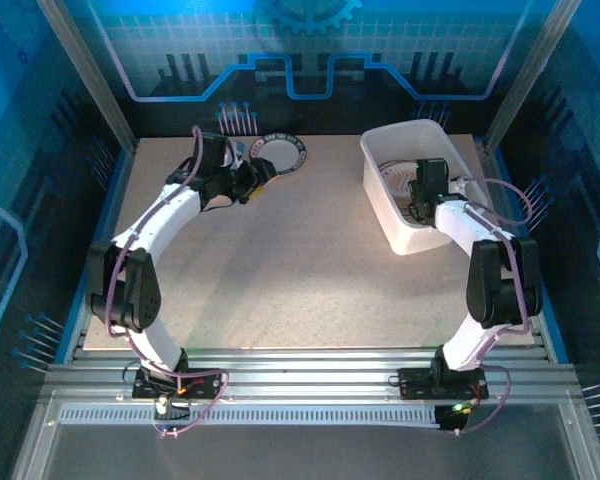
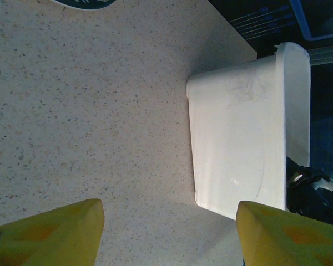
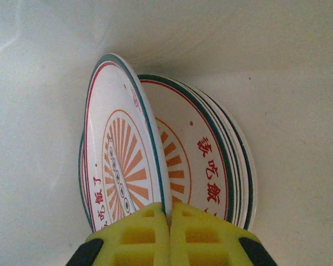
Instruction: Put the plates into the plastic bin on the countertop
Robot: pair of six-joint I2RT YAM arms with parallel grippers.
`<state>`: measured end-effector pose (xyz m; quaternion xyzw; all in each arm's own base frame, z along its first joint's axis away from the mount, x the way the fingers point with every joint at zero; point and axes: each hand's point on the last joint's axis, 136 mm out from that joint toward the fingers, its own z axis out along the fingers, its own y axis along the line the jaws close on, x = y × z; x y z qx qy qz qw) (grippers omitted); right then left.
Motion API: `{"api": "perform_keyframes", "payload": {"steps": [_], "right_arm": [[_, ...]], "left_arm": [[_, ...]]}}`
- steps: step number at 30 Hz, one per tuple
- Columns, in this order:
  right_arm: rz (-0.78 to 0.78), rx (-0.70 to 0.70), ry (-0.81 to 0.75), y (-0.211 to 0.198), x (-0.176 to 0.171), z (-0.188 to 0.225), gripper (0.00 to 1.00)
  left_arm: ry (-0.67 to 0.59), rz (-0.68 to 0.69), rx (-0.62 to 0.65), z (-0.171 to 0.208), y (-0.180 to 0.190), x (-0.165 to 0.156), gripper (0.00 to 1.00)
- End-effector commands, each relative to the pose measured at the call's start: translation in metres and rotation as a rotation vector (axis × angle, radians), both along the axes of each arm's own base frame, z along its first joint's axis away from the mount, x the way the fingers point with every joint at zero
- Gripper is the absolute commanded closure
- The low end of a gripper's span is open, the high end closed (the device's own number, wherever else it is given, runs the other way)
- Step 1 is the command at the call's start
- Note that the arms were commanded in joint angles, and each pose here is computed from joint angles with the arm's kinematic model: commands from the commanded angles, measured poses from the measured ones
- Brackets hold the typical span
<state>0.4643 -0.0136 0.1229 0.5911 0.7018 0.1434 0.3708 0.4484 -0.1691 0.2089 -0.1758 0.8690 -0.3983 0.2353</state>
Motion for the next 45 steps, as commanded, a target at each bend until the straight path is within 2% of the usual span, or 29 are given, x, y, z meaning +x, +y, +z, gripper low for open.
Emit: {"api": "perform_keyframes", "payload": {"steps": [1, 8, 11, 17, 22, 28, 35, 41, 45], "right_arm": [[-0.044, -0.018, -0.021, -0.002, 0.008, 0.007, 1.0], [0.001, -0.008, -0.002, -0.002, 0.014, -0.003, 1.0], [0.027, -0.037, 0.016, -0.002, 0.012, 0.001, 0.87], [0.043, -0.058, 0.026, -0.005, 0.004, 0.013, 0.51], [0.068, -0.043, 0.017, -0.003, -0.003, 0.023, 0.29], [0.103, -0.08, 0.007, -0.005, -0.017, 0.044, 0.08], [0.19, -0.153, -0.081, -0.004, -0.029, 0.085, 0.0], [0.29, -0.235, -0.143, 0.004, -0.054, 0.125, 0.0], [0.425, -0.298, -0.161, 0.022, -0.072, 0.147, 0.0]], "left_arm": [[-0.019, -0.008, 0.0, 0.012, 0.007, -0.015, 0.35], [0.007, 0.042, 0.016, 0.007, 0.029, -0.037, 0.34], [0.011, 0.062, 0.016, 0.004, 0.037, -0.045, 0.34], [0.014, 0.068, 0.008, 0.002, 0.041, -0.048, 0.34], [0.011, 0.065, 0.006, 0.004, 0.041, -0.05, 0.34], [0.009, 0.076, 0.006, 0.004, 0.044, -0.056, 0.34], [0.031, 0.121, 0.008, 0.0, 0.054, -0.057, 0.34], [0.059, 0.215, -0.024, -0.011, 0.075, -0.045, 0.33], [0.069, 0.267, -0.023, -0.019, 0.089, -0.029, 0.33]]}}
